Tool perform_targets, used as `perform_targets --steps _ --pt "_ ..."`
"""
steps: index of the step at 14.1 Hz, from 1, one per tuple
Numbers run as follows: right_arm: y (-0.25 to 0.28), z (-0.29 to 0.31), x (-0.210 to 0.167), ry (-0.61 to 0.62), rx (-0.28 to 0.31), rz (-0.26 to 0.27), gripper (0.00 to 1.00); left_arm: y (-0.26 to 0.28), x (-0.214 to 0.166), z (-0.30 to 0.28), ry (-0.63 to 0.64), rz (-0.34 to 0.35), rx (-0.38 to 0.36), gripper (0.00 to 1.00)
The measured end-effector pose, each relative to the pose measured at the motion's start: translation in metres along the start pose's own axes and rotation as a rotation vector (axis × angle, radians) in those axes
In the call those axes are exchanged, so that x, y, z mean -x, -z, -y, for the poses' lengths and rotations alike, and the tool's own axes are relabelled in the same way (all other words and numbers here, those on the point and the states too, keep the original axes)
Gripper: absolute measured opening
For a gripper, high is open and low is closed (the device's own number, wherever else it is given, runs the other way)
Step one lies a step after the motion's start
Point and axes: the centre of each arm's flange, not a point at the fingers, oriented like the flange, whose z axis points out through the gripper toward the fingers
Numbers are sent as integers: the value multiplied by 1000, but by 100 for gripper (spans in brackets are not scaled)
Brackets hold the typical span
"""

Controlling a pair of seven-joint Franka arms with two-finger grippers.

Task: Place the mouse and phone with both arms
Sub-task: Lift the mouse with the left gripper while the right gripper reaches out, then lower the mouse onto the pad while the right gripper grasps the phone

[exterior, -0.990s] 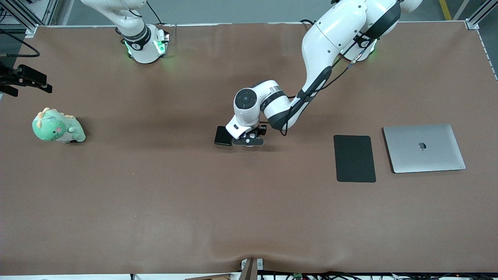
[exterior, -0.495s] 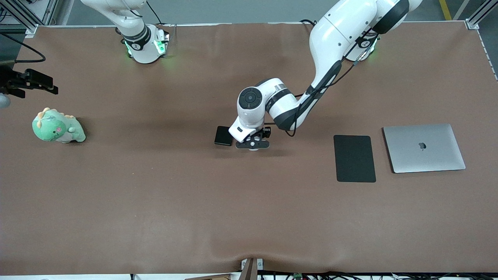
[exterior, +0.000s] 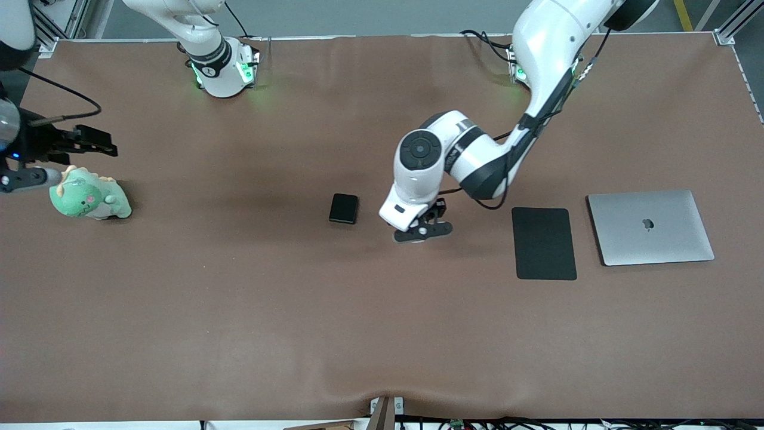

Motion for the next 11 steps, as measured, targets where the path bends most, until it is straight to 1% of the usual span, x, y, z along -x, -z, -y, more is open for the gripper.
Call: perform_targets --steps 2,5,7,9,11 --pt "-13 14 -17 16 -11 2 100 9 -25 27 26 2 -14 61" --pt "-30 33 -37 -13 -26 2 100 22 -63 74 72 22 -18 61" --pt "-40 43 -47 -13 -42 8 100 28 -82 107 92 48 -49 61" --pt "-48 46 -54 -17 -70 1 100 31 -98 137 90 74 -76 61" --pt "-58 46 -60 -22 -81 -8 100 34 -112 166 64 86 -84 61"
